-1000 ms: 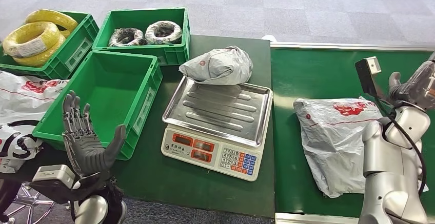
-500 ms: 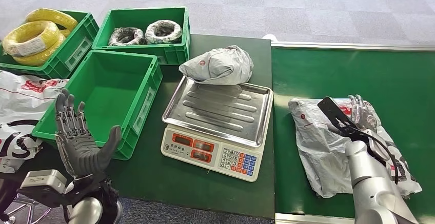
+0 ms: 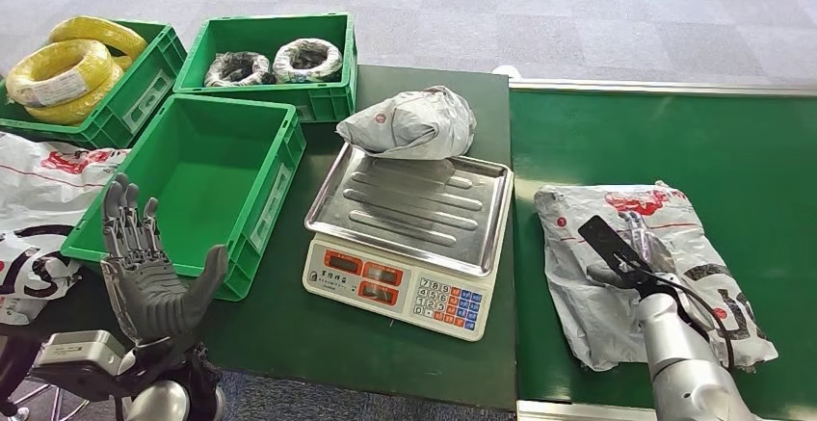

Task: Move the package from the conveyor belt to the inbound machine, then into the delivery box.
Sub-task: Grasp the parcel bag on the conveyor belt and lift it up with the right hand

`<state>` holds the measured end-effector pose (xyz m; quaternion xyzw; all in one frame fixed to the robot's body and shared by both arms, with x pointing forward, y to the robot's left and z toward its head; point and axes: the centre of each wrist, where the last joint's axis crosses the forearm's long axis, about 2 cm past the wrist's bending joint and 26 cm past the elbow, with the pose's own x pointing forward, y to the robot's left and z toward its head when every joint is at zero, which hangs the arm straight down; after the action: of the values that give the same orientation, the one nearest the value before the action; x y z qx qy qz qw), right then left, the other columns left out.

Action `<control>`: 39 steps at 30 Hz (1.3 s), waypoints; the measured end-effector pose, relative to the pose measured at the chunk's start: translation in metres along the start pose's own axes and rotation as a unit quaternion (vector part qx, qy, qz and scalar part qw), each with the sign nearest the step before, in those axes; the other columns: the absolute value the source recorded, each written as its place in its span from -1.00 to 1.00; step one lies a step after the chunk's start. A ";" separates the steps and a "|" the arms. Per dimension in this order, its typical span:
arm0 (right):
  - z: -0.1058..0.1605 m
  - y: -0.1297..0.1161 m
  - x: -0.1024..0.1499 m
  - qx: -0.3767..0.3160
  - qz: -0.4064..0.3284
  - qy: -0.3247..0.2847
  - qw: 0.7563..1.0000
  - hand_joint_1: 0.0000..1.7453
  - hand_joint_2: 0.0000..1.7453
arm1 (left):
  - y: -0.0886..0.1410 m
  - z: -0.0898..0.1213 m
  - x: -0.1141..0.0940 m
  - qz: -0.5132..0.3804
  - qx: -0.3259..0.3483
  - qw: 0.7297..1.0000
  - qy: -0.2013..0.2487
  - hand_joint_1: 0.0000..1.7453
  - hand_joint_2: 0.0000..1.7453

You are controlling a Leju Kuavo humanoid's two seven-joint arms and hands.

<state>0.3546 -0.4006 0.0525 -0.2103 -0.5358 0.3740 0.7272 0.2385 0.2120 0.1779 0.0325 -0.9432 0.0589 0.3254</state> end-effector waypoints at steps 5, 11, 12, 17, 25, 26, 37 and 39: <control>-0.001 0.003 0.002 0.003 -0.002 -0.002 1.000 -1.00 1.00 | 0.001 0.000 0.000 -0.001 0.001 1.000 0.000 -1.00 1.00; -0.001 0.005 0.004 0.004 -0.004 -0.003 1.000 -1.00 1.00 | 0.002 -0.001 0.000 -0.003 0.004 1.000 -0.002 -1.00 1.00; -0.001 0.006 0.004 0.004 -0.004 -0.004 1.000 -1.00 1.00 | 0.003 -0.001 0.000 -0.004 0.004 1.000 -0.002 -1.00 1.00; -0.001 0.006 0.004 0.004 -0.004 -0.004 1.000 -1.00 1.00 | 0.003 -0.001 0.000 -0.004 0.004 1.000 -0.002 -1.00 1.00; -0.003 0.009 0.008 0.018 -0.008 -0.005 1.000 -1.00 1.00 | 0.005 0.002 0.003 -0.015 0.009 1.000 -0.003 -1.00 1.00; -0.003 0.010 0.008 0.022 -0.009 -0.003 1.000 -1.00 1.00 | 0.005 0.003 0.004 -0.017 0.009 1.000 -0.003 -1.00 1.00; -0.001 0.040 0.018 0.232 -0.051 -0.059 0.969 -1.00 1.00 | 0.007 -0.012 0.001 -0.007 0.000 1.000 -0.021 -1.00 1.00; -0.001 0.043 0.021 0.247 -0.057 -0.067 0.965 -1.00 1.00 | 0.007 -0.017 -0.002 -0.007 -0.003 1.000 -0.025 -1.00 1.00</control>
<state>0.3452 -0.3571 0.0343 0.0320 -0.4851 0.4662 0.7392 0.2494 0.2209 0.1895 0.0394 -0.9510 0.0533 0.3019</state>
